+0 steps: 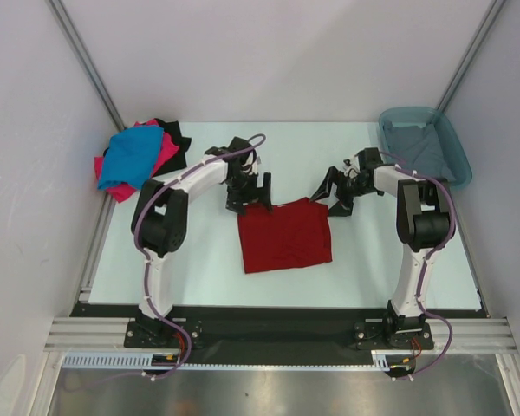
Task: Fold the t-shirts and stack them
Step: Fold the tshirt
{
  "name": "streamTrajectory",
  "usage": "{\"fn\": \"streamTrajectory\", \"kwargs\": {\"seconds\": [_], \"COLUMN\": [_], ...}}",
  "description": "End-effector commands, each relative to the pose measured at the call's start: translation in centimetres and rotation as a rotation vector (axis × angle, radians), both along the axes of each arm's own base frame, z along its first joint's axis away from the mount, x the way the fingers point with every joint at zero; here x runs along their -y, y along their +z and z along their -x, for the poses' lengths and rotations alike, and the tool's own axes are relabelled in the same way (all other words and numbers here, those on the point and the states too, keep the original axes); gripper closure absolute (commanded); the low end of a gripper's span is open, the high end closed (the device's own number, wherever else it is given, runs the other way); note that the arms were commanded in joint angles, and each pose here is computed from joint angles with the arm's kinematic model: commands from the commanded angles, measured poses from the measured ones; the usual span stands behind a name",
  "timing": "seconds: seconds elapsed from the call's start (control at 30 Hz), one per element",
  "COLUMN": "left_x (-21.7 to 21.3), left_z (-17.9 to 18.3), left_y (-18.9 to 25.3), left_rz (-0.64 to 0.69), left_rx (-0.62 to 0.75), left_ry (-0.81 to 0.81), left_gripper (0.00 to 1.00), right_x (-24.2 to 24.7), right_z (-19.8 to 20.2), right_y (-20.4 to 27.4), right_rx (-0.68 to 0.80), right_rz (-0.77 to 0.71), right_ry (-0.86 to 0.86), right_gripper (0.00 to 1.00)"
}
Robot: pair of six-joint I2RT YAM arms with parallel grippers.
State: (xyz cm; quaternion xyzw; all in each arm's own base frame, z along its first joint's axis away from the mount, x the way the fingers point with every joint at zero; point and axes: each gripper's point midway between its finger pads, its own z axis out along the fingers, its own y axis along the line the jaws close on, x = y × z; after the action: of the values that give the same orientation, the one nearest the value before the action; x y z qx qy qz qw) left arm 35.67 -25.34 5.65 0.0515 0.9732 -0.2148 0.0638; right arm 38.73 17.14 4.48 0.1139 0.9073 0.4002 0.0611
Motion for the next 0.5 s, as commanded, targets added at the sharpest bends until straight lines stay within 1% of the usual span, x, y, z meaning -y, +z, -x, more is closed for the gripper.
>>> {"fn": "streamTrajectory", "kwargs": {"seconds": [0.0,0.2,0.37,0.47], "left_x": [1.1,2.0,3.9,4.9], "left_z": [-1.5,-2.2,-2.6,-2.9], "left_y": [1.3,1.0,1.0,0.6], "left_rz": [0.059,0.095,0.192,0.238], "left_rx": [0.032,0.028,0.005,-0.01], "left_ry": [0.015,0.019,0.023,0.025], "left_gripper": [0.0,0.0,0.0,0.0], "right_x": [-1.1,-3.5,-6.3,-7.6], "right_z": [0.1,1.6,2.8,2.8], "right_y": [-0.3,0.4,0.6,0.8], "right_rx": [-0.004,-0.016,-0.031,-0.04], "right_rz": [-0.084,-0.099,-0.145,-0.169], "right_ry": [0.011,0.075,0.133,0.137], "right_gripper": [0.14,0.14,0.14,0.14]}}
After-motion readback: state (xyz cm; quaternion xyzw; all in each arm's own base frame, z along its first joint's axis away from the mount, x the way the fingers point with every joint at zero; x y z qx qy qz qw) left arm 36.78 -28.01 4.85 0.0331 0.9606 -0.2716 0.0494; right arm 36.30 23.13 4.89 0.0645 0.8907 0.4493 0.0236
